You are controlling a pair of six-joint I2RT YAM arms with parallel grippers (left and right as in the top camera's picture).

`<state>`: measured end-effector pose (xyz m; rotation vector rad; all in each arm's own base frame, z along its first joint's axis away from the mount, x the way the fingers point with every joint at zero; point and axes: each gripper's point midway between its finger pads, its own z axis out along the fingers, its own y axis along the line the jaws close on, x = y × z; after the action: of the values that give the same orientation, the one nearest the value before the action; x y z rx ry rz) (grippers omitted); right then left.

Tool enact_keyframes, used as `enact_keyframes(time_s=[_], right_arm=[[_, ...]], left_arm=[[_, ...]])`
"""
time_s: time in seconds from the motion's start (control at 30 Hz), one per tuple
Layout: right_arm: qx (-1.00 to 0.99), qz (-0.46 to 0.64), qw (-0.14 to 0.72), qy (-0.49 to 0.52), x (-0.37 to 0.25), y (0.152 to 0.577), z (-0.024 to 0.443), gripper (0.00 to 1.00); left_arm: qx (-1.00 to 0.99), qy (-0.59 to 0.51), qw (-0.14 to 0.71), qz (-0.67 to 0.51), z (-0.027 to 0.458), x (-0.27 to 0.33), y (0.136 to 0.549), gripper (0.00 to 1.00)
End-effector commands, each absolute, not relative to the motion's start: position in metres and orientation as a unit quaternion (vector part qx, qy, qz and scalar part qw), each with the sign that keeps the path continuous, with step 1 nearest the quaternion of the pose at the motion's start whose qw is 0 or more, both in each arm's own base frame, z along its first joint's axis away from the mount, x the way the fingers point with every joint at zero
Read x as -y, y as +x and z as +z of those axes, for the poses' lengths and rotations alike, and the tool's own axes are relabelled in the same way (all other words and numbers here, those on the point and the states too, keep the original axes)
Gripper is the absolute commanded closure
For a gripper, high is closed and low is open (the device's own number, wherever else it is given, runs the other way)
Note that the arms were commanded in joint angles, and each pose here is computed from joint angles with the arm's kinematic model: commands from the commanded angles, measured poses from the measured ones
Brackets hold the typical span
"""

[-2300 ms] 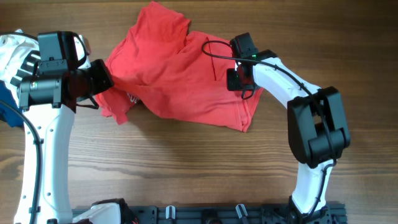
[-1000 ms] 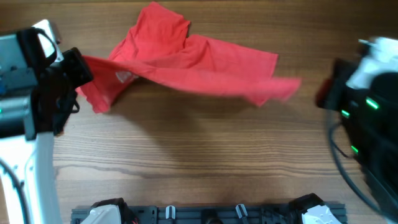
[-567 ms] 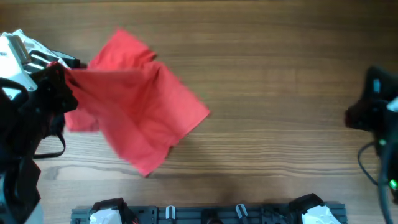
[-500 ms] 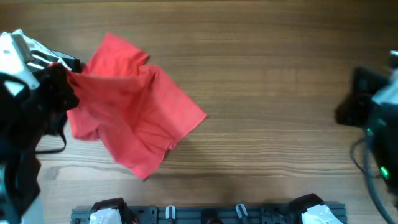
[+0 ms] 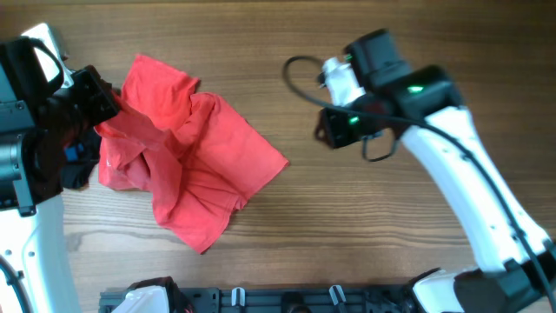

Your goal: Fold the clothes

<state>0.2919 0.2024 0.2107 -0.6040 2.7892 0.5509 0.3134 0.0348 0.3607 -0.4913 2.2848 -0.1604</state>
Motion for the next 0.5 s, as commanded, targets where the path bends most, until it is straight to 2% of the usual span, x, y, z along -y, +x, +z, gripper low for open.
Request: enact_keyframes(time_s=[0.0, 0.07, 0.23, 0.47], right_arm=[[-0.927, 0.255, 0.046, -0.27, -0.255, 0.255, 0.17, 0.51], [-0.926, 0.263, 0.021, -0.27, -0.275, 0.239, 0.144, 0.41], [-0.911, 0.274, -0.003, -0.31, -0.321, 0.199, 0.098, 0.34], [-0.9, 0.178, 0.029, -0.397, -0.358, 0.178, 0.026, 0.34]], left_arm=[[-0.9, -0.19, 0.39, -0.048, 0.36, -0.041, 0.316, 0.96], [-0.9, -0.191, 0.39, -0.048, 0.36, -0.041, 0.316, 0.96], [-0.9, -0.19, 0.39, -0.049, 0.36, -0.041, 0.316, 0.96], [-0.9, -0.19, 0.39, -0.049, 0.36, -0.04, 0.316, 0.96]])
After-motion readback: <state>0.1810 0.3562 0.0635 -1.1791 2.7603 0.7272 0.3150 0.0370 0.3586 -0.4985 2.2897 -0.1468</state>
